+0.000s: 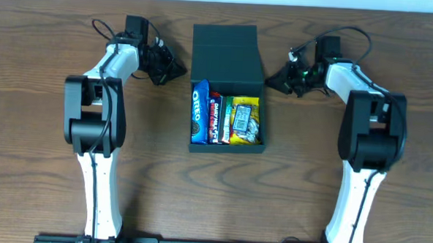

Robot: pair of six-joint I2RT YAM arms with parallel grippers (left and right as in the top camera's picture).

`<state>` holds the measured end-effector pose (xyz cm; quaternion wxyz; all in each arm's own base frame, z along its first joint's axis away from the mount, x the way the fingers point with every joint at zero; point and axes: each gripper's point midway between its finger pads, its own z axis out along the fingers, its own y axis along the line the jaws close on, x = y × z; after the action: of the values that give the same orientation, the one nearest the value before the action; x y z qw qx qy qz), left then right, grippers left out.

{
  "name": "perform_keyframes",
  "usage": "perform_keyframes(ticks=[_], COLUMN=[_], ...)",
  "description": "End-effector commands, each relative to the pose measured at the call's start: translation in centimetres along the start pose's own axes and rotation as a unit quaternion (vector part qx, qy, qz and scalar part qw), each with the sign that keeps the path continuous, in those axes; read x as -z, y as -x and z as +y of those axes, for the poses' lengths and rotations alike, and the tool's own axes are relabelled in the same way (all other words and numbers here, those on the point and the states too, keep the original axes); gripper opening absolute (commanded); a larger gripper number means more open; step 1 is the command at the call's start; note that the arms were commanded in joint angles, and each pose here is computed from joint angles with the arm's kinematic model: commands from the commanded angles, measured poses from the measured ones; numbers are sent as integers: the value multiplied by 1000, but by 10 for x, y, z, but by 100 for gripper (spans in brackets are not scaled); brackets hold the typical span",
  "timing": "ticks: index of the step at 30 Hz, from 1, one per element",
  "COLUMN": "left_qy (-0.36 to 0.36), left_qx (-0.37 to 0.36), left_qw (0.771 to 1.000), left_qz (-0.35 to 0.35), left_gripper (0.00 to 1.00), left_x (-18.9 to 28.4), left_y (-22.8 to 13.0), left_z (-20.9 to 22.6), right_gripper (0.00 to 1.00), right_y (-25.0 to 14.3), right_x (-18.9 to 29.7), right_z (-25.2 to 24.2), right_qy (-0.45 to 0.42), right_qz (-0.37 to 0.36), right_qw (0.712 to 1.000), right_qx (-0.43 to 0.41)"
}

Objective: Pack container
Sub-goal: 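Raise both grippers to the box lid's top corners, then swing the lid down over the box with both grippers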

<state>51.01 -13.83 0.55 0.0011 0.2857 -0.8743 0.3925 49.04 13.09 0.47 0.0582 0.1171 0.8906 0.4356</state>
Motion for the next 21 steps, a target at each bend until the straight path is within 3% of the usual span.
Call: perform_keyframes(ticks=[1,21], left_qy=[-27,-63], left_qx=[16,-34], left_qw=[999,996], left_qz=[22,60], left_gripper=[5,6], left_x=[-6,-23], left_y=[2,-20], left_z=[-14,-39], right_gripper=[2,2], right_y=[9,-10], right_x=[-5,-17], right_z=[24,65], right_qy=[48,122], right_qz=[13,56], right_qw=[999,989], right_qx=[-3,65])
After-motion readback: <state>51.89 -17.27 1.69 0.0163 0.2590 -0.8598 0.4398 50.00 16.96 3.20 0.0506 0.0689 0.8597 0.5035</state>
